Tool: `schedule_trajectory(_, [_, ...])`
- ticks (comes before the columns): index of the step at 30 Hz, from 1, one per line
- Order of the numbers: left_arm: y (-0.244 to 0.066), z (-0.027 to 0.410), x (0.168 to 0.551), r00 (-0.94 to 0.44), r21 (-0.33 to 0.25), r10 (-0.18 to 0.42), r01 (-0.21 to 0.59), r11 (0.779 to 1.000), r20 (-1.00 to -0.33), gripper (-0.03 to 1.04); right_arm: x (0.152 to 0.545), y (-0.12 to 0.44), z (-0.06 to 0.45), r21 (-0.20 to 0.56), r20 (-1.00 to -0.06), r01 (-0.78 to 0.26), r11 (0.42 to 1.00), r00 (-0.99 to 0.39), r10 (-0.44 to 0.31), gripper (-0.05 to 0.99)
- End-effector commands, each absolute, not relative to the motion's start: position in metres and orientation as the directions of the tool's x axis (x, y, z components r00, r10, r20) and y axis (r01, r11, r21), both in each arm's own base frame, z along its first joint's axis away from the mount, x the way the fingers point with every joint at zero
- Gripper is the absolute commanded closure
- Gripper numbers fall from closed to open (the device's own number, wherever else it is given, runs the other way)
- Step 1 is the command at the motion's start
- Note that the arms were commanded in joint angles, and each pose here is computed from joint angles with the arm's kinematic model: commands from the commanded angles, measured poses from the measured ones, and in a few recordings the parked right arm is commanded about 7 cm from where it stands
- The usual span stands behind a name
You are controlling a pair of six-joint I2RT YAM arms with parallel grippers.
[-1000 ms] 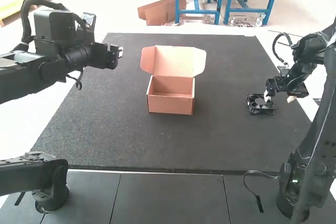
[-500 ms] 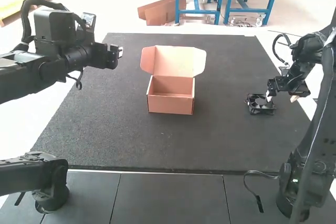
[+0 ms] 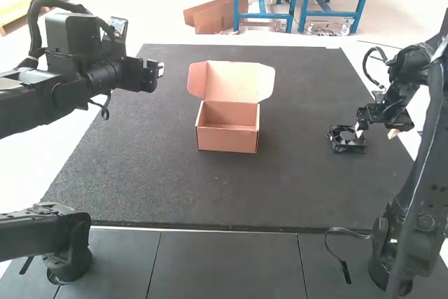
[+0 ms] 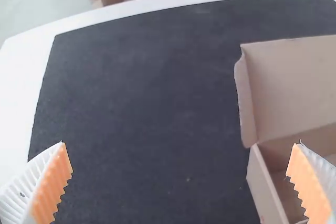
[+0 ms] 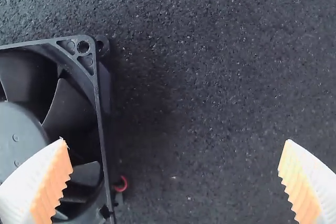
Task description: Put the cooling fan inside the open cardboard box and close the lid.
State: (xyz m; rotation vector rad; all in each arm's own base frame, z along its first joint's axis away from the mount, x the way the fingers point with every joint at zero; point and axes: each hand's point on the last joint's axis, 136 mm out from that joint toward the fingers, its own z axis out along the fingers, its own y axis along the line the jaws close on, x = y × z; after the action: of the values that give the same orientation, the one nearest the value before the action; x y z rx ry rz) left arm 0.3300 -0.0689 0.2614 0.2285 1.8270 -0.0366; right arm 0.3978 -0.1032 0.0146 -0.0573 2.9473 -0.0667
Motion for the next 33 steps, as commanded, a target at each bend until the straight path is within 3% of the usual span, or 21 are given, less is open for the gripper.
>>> schedule_trajectory(1, [-0.066,0.272,0.332,-0.227,0.087,0.122,0.160,0.983,-0.966,0.04,0.397,-0.106,0.019,-0.046,-0.162,-0.023,0.999,-0.986,-0.030,0.03])
schedule_trajectory(10, [-0.065,0.269,0.331,-0.235,0.087,0.123,0.159,0.983,-0.964,0.04,0.391,-0.100,0.023,-0.016,-0.134,-0.027,1.000,-0.991,-0.029,0.03])
schedule_trajectory(33, [-0.064,0.269,0.330,-0.241,0.088,0.125,0.156,0.984,-0.963,0.04,0.385,-0.114,-0.011,-0.053,-0.073,-0.008,0.999,-0.997,-0.012,0.03])
